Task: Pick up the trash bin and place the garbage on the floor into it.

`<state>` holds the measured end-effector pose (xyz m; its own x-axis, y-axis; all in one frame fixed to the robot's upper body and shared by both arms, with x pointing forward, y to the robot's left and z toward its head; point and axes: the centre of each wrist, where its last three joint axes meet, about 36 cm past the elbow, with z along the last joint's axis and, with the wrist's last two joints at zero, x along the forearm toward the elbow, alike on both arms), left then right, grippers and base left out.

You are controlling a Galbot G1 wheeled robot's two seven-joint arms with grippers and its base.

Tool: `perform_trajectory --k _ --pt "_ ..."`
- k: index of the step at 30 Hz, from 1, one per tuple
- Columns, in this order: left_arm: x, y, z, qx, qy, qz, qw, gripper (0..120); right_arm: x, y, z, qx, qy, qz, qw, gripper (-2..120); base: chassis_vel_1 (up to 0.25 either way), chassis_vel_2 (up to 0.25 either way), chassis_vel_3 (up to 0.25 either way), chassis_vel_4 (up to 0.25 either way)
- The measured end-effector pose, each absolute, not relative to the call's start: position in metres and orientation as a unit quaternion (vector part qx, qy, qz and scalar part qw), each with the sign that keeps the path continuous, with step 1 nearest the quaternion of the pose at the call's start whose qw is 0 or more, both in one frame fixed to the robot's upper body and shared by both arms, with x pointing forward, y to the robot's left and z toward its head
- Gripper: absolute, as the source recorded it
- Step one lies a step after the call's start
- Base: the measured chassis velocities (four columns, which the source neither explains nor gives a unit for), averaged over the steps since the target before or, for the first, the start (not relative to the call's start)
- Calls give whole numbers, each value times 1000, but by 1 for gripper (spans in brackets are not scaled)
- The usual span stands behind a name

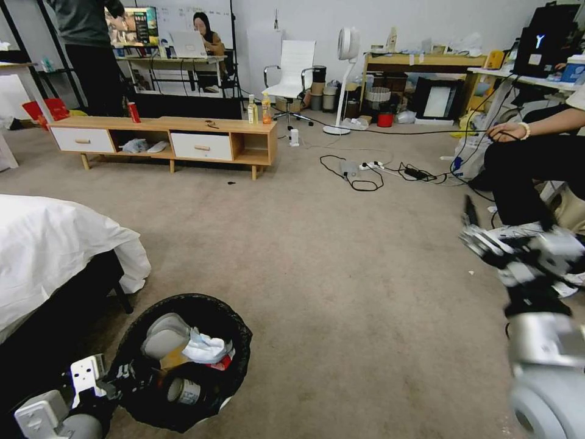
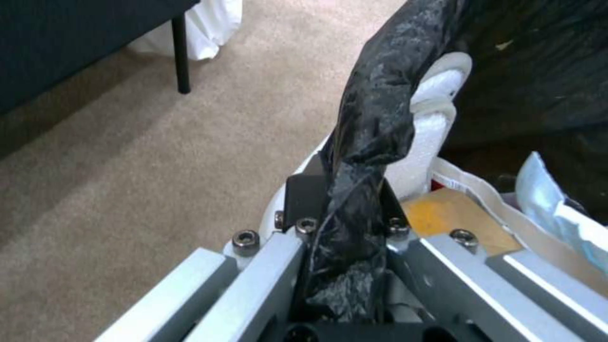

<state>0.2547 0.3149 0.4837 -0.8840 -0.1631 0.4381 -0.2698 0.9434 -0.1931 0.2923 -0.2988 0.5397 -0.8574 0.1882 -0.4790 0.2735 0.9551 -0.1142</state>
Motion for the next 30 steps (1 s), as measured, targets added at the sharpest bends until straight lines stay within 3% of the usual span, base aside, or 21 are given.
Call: perform_trajectory --k 5,15,30 --pt "257 313 484 105 -965 123 208 2 262 -296 515 162 956 -116 215 100 0 0 0 0" --pt "261 314 484 97 -967 120 205 2 258 -293 488 194 957 -123 176 100 0 0 0 0" --pt "265 314 479 94 -966 127 206 2 260 -256 448 77 991 -55 92 100 0 0 0 0"
